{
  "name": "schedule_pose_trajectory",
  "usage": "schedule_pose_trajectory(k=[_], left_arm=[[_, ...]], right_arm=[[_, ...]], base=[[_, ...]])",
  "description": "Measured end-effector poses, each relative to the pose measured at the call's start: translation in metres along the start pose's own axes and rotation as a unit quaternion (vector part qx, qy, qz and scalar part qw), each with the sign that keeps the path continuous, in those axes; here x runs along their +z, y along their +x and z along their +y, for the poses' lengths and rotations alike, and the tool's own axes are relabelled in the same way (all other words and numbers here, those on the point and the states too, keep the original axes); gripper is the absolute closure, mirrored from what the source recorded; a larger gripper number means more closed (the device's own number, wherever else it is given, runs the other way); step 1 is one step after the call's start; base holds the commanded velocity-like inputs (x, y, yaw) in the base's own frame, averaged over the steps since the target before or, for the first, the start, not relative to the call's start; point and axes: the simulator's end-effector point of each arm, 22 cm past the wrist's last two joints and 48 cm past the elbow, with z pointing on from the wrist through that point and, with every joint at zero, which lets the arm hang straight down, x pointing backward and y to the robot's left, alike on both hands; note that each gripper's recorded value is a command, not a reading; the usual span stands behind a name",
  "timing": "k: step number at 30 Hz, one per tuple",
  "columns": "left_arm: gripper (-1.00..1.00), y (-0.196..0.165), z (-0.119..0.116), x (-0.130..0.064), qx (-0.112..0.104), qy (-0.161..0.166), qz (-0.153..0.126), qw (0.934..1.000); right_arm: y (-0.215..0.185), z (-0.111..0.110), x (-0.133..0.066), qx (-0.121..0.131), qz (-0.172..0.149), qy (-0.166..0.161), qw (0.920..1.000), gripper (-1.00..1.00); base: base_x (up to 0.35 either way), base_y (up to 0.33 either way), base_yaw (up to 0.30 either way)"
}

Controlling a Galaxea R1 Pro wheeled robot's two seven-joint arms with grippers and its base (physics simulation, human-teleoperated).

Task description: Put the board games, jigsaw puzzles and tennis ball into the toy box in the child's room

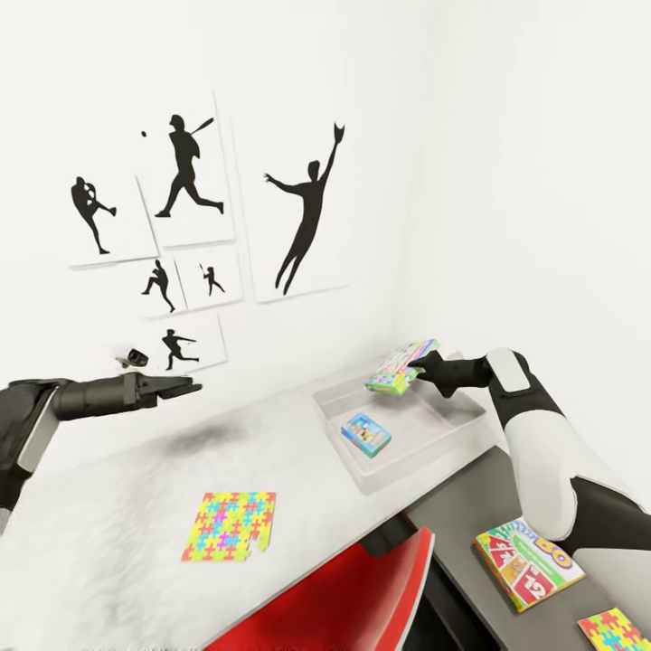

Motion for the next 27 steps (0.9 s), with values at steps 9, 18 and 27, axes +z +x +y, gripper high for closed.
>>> schedule_pose_trajectory(k=[9,18,27], left_arm=[[-1.00,0.037,-0.022,0.088,-0.033,0.095,0.033,0.9944],[-1.00,0.063,-0.058,0.162,-0.058,0.178,0.051,0.9811],[-1.00,0.049,-0.049,0.153,-0.063,0.177,0.021,0.9820]], right_arm=[[-0.001,-0.011,0.005,0.022,0.001,-0.002,0.9998,1.00],[0.001,-0.021,0.012,0.028,0.005,0.003,0.9996,1.00],[0.002,-0.029,0.018,0.032,0.006,0.007,0.9995,1.00]], base=[[0.000,0.000,0.072],[0.000,0.000,0.072],[0.000,0.000,0.044]])
